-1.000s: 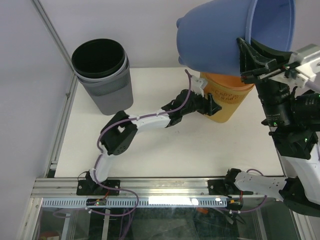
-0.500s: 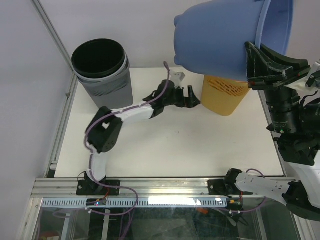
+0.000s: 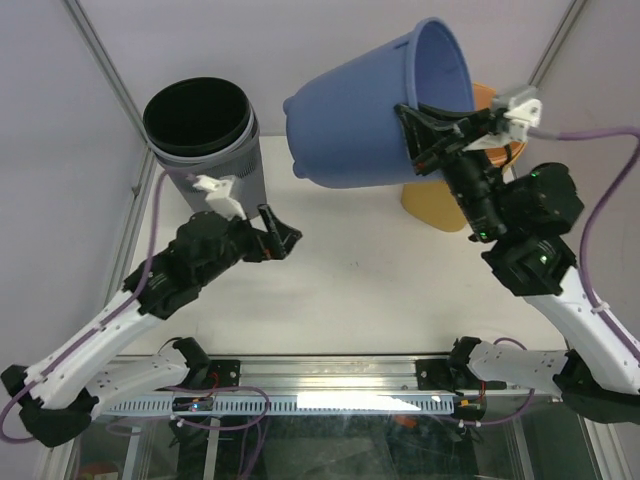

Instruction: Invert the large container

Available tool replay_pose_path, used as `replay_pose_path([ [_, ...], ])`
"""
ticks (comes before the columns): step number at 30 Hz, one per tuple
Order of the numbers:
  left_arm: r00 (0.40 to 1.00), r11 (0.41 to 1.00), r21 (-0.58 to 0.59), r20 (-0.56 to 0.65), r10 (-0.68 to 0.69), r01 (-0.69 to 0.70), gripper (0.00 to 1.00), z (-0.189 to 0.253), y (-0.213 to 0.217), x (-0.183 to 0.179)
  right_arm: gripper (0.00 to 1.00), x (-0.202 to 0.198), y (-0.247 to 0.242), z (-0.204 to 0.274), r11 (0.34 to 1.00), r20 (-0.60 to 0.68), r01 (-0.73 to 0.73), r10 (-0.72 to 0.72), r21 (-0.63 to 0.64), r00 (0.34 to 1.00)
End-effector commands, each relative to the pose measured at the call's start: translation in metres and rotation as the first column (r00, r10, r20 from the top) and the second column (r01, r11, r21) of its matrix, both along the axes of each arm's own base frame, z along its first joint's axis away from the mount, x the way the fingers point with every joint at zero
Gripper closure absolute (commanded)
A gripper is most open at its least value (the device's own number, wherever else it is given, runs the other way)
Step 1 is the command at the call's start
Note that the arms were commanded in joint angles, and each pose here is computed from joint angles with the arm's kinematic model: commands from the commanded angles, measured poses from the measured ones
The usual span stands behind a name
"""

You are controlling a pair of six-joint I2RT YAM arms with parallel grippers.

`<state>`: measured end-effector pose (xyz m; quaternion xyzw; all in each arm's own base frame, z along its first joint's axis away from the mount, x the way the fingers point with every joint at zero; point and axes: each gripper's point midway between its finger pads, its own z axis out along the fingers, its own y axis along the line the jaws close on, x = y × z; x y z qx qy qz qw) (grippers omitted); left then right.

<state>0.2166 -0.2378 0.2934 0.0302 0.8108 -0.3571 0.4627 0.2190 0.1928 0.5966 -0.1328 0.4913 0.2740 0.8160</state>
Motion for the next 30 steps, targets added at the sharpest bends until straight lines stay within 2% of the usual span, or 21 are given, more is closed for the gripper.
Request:
replay_pose_path([
  [1, 0.909, 0.91, 0.0, -0.057, 0.414, -0.414, 0.01, 0.014, 0.091, 0.0, 1.0, -0.003, 0.008, 0.025, 0.991, 0.043, -0.065, 0.06, 0.113, 0.997],
  [7, 0.818, 0.816, -0.053, -0.017, 0.575, -0.575, 0.01, 0.064, 0.129, 0.003, 1.0, 0.02, 0.042, -0.019, 0.979, -0.097, -0.191, 0.198, 0.074, 0.975],
  [15, 0.774, 0.787, -0.073, 0.149, 0.615, -0.612, 0.01, 0.141, 0.147, 0.013, 1.0, 0.03, 0.086, -0.089, 0.909, -0.317, -0.402, 0.416, 0.112, 0.852],
  [18, 0.755, 0.773, -0.095, 0.165, 0.634, -0.628, 0.01, 0.162, 0.147, 0.019, 1.0, 0.028, 0.106, -0.108, 0.852, -0.372, -0.482, 0.524, 0.205, 0.766],
  [20, 0.766, 0.784, -0.106, 0.169, 0.62, -0.611, 0.01, 0.169, 0.137, 0.025, 1.0, 0.033, 0.113, -0.123, 0.807, -0.404, -0.505, 0.59, 0.306, 0.699],
  [23, 0.795, 0.821, -0.162, 0.206, 0.57, -0.547, 0.01, 0.186, 0.118, 0.032, 1.0, 0.04, 0.114, -0.145, 0.725, -0.403, -0.502, 0.684, 0.473, 0.608],
  [27, 0.808, 0.844, -0.146, 0.245, 0.536, -0.516, 0.01, 0.197, 0.108, 0.037, 1.0, 0.042, 0.109, -0.167, 0.598, -0.358, -0.479, 0.787, 0.642, 0.503],
  [30, 0.816, 0.856, -0.139, 0.259, 0.516, -0.498, 0.01, 0.199, 0.102, 0.04, 1.0, 0.048, 0.101, -0.178, 0.518, -0.319, -0.444, 0.834, 0.731, 0.449],
])
